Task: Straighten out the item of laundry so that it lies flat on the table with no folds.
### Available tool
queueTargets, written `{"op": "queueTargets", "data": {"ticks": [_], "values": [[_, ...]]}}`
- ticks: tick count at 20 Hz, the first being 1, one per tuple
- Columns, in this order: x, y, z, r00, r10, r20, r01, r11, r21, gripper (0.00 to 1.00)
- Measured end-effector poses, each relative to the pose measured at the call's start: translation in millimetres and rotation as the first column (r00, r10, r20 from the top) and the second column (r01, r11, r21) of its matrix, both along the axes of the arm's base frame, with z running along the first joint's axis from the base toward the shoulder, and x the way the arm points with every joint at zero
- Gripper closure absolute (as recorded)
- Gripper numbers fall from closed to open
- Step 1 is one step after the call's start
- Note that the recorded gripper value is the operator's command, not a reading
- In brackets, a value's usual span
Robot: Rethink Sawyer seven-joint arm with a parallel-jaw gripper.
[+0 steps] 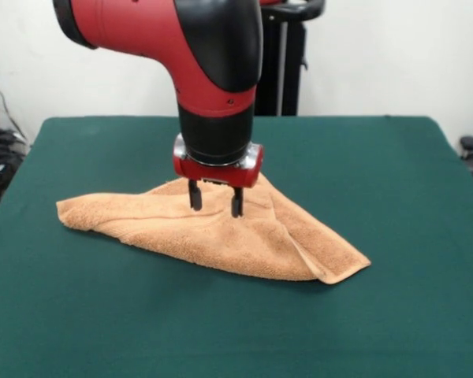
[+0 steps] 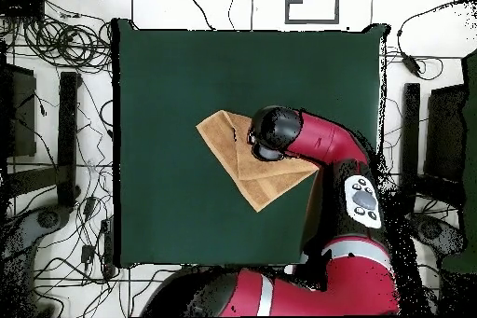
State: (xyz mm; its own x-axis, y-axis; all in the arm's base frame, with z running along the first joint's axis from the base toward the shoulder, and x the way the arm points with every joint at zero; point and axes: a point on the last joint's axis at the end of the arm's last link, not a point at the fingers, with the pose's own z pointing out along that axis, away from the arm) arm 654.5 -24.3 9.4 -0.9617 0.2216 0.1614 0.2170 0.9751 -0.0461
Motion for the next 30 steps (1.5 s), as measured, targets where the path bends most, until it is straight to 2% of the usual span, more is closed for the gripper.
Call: {"op": "queueTargets", "data": {"ticks": [6, 11, 30], "values": [[-0.6, 12, -16, 1.000, 0.011, 0.015, -0.011, 1.000, 0.018, 0.00], [-7.3, 15, -25, 1.000, 0.011, 0.004, -0.011, 1.000, 0.024, 0.00], [-12.1, 18, -28, 1.000, 0.004, -0.007, -0.003, 0.999, 0.044, 0.00]]}}
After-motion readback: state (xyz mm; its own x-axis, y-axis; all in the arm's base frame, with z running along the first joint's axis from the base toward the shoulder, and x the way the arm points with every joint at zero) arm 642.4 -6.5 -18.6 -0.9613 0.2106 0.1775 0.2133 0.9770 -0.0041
